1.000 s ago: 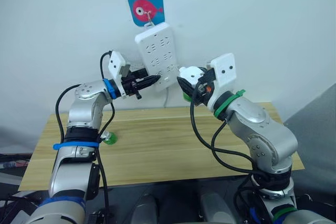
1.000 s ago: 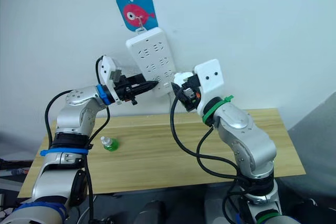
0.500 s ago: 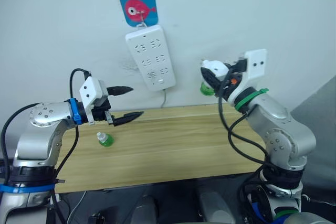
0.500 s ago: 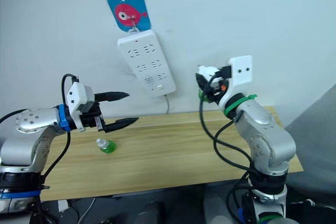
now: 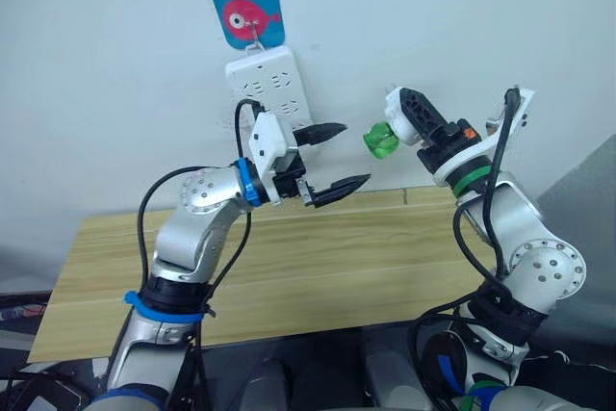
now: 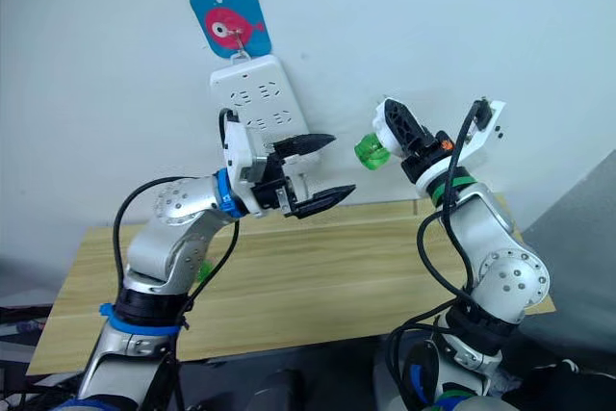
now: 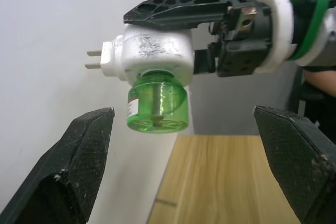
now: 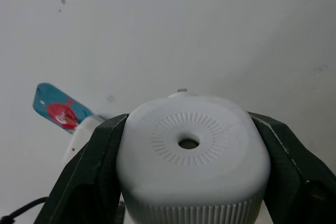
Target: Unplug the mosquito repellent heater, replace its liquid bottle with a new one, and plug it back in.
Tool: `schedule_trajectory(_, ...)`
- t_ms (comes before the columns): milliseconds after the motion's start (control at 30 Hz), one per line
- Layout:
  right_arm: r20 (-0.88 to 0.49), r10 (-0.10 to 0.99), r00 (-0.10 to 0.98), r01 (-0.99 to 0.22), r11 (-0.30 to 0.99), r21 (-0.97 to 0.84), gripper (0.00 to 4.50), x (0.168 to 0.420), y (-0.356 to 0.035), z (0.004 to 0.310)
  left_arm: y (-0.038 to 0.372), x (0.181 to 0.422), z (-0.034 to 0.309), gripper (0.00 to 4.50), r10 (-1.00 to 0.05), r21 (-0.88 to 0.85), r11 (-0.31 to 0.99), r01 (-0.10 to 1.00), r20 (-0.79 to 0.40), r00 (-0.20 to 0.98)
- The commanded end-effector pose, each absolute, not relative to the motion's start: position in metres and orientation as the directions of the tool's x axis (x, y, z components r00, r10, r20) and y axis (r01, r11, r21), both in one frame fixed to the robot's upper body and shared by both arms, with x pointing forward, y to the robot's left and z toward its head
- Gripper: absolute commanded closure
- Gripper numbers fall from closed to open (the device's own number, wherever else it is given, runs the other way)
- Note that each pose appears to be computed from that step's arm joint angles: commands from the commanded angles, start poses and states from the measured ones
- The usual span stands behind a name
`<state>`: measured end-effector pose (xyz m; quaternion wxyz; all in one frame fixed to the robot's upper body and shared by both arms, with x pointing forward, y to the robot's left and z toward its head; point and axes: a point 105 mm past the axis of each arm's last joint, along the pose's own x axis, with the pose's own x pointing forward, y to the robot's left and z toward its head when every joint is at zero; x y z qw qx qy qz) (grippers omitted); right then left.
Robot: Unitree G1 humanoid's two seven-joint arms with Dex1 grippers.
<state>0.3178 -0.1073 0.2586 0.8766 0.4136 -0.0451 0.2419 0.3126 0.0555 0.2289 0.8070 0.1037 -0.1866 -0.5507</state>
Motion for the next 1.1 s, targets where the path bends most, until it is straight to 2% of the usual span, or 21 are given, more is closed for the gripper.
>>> schedule_trajectory(33, 0.343, 0.414, 0.843, -0.517, 0.45, 0.728, 1.52, 0.303, -0.096, 0.274, 0.052, 0.315, 0.24, 0.0, -0.919, 0.424, 0.389, 0.818, 0.241, 0.312)
schedule_trajectory(233, 0.331, 0.432, 0.839, -0.505, 0.394, 0.768, 1.52, 0.297, -0.089, 0.273, 0.045, 0.322, 0.244, 0.0, -0.915, 0.441, 0.394, 0.806, 0.271, 0.299)
schedule_trajectory(633, 0.319, 0.442, 0.839, -0.49, 0.356, 0.796, 1.52, 0.294, -0.086, 0.272, 0.042, 0.32, 0.24, 0.0, -0.921, 0.438, 0.378, 0.816, 0.265, 0.285)
schedule_trajectory(767, 0.316, 0.433, 0.844, -0.477, 0.34, 0.81, 1.52, 0.295, -0.086, 0.272, 0.038, 0.322, 0.239, 0.85, -0.923, 0.432, 0.374, 0.821, 0.261, 0.283)
schedule_trajectory(900, 0.317, 0.437, 0.842, -0.479, 0.334, 0.812, 1.52, 0.294, -0.084, 0.273, 0.036, 0.322, 0.241, 2.21, -0.92, 0.43, 0.379, 0.82, 0.271, 0.283)
schedule_trajectory(1100, 0.303, 0.447, 0.842, -0.477, 0.354, 0.805, 1.52, 0.292, -0.081, 0.27, 0.037, 0.324, 0.242, 2.27, -0.916, 0.431, 0.389, 0.814, 0.276, 0.291)
